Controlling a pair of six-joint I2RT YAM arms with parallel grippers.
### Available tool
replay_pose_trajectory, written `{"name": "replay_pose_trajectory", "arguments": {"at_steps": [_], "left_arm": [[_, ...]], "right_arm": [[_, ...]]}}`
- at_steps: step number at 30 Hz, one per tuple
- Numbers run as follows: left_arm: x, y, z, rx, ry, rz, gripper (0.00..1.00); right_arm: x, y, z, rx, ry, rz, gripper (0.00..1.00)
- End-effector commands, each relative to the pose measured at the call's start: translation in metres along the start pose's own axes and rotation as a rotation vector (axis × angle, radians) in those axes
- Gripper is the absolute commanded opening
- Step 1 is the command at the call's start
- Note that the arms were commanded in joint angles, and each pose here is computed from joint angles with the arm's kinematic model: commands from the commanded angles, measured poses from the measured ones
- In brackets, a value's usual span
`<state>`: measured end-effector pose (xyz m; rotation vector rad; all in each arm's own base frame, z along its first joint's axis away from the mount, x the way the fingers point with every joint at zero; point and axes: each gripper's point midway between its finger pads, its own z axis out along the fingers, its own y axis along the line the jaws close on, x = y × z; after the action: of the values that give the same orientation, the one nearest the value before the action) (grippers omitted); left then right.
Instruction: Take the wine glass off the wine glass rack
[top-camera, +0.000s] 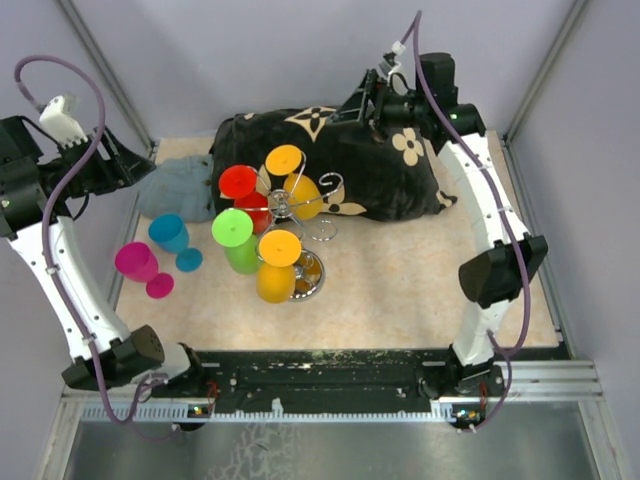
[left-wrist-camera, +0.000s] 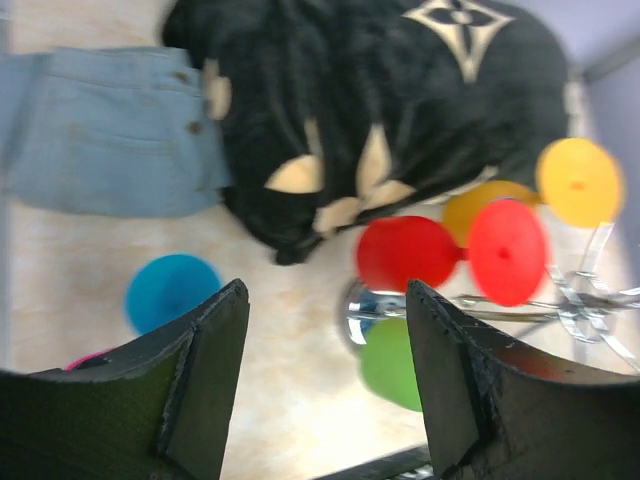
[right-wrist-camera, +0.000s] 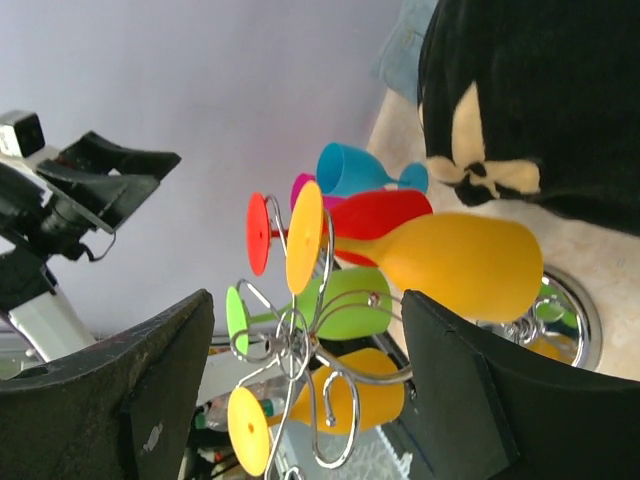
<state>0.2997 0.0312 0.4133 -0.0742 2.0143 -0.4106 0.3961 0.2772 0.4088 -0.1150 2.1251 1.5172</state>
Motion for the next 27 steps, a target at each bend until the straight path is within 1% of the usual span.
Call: {"name": "replay_pose_trajectory", "arguments": {"at_steps": [1,3,5,10,16,20,23,27], "left_arm": [[-0.005,-0.053,0.002,0.306,0.025,-0.175,0.69],[-0.005,-0.067,0.001,0.384,0.038,-0.241,0.69],[-0.001,-0.078,-0.001,0.451,0.055,-0.31,0.7],[0.009,-0.094,0.009,0.563,0.113,-0.391,0.71],[0.039,-0.101,0.038,0.624,0.253,-0.465,0.7],[0.057,-0.104,0.049,0.654,0.323,-0.493,0.67],[0.066,-0.103,0.049,0.647,0.34,-0.508,0.67],[0.077,-0.102,0.044,0.61,0.333,-0.518,0.67]], "right_arm": [[0.01,0.047,-0.036,-0.039,-0.081,-0.131,0.77],[0.015,0.047,-0.045,-0.008,-0.099,-0.147,0.78],[0.024,0.059,-0.062,0.006,-0.126,-0.181,0.79],[0.044,0.069,-0.086,0.033,-0.16,-0.197,0.8],[0.063,0.078,-0.107,0.037,-0.2,-0.181,0.8],[0.073,0.082,-0.121,0.061,-0.227,-0.178,0.8],[0.083,0.085,-0.134,0.077,-0.251,-0.176,0.8],[0.102,0.088,-0.144,0.065,-0.258,-0.137,0.8]]}}
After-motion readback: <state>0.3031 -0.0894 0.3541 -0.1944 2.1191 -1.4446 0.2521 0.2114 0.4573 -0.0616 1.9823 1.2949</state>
